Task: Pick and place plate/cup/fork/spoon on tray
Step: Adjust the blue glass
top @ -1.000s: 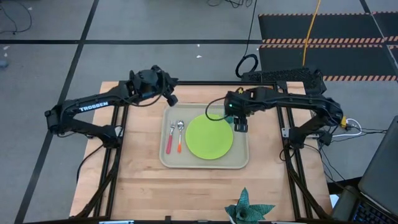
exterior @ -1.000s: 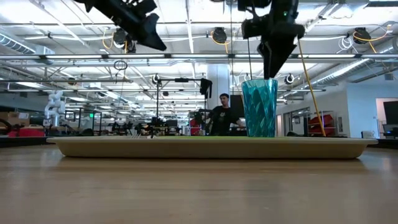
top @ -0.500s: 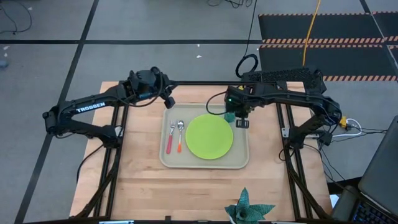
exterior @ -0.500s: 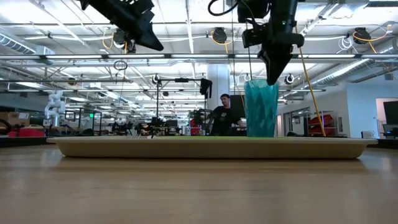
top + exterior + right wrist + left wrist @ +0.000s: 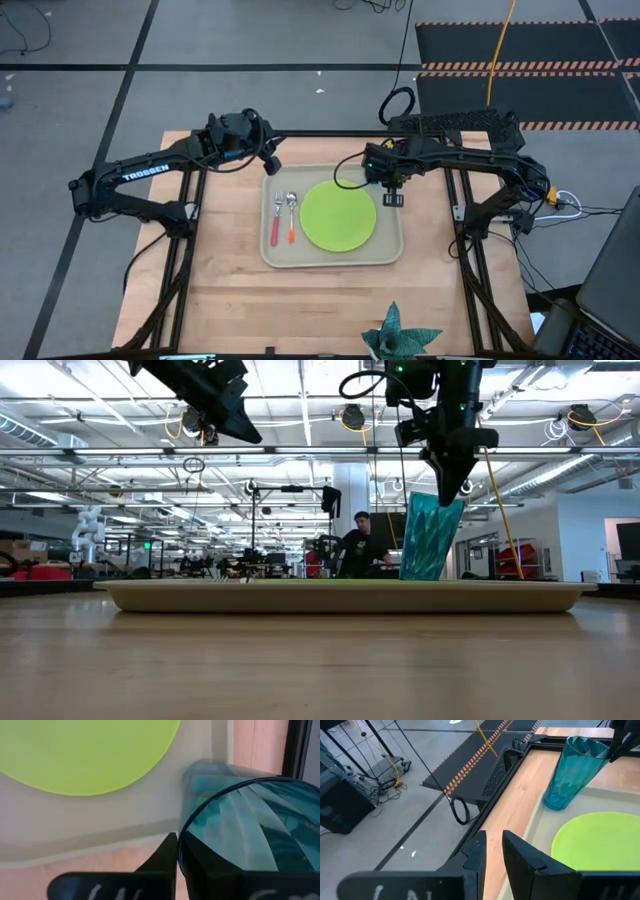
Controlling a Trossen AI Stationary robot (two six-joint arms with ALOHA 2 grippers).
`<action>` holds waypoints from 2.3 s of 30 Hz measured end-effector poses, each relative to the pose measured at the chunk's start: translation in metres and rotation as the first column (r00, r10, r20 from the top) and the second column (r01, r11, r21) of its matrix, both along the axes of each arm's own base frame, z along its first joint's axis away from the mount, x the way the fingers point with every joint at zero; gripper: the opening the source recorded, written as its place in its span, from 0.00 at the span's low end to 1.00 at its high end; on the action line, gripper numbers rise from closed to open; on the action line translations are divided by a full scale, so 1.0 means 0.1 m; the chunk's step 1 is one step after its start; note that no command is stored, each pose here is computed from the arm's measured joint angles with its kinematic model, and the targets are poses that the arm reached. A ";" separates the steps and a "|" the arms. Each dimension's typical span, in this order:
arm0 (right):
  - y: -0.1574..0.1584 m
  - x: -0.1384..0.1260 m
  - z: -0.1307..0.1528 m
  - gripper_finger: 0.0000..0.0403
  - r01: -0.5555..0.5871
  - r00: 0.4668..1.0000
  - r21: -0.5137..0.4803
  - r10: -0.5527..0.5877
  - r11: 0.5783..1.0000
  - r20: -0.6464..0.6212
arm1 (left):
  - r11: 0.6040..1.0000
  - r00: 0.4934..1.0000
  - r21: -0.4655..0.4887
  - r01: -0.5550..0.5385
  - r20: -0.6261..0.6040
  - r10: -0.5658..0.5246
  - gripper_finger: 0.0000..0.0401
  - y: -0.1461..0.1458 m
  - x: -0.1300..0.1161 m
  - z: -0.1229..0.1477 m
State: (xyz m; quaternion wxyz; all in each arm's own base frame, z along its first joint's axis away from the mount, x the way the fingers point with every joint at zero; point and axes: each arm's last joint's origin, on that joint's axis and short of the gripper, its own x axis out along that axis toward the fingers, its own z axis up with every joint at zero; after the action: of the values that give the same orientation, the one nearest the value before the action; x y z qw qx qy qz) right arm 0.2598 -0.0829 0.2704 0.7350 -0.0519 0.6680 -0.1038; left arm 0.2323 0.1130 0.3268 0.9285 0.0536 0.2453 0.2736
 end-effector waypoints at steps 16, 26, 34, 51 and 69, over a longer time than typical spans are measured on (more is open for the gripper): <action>0.03 -0.07 0.09 0.00 -0.025 0.999 0.035 0.023 0.999 0.047 | 1.000 1.000 0.001 0.000 0.003 0.000 0.17 0.00 0.00 0.00; 0.02 -0.07 0.09 0.00 -0.019 0.998 0.070 0.015 0.997 0.060 | 1.000 1.000 0.000 -0.001 0.004 0.001 0.17 0.00 0.00 0.00; 0.02 -0.09 0.09 0.00 -0.016 0.999 0.076 0.012 0.997 0.043 | 1.000 1.000 -0.001 -0.001 0.003 0.001 0.17 0.00 0.00 0.00; -0.09 -0.11 0.17 0.00 -0.026 0.999 0.069 0.022 0.997 0.046 | 1.000 1.000 0.005 0.001 0.002 -0.001 0.17 0.00 0.00 0.00; -0.07 -0.15 0.25 0.00 -0.034 0.999 0.086 0.033 0.996 0.005 | 1.000 1.000 0.005 0.001 0.000 -0.001 0.17 0.00 0.00 0.00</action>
State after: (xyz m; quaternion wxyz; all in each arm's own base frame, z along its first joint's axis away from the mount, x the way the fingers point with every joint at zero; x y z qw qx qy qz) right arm 0.2450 -0.0901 0.2951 0.7395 -0.0314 0.6695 -0.0628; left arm 0.2325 0.1130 0.3271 0.9285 0.0561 0.2447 0.2737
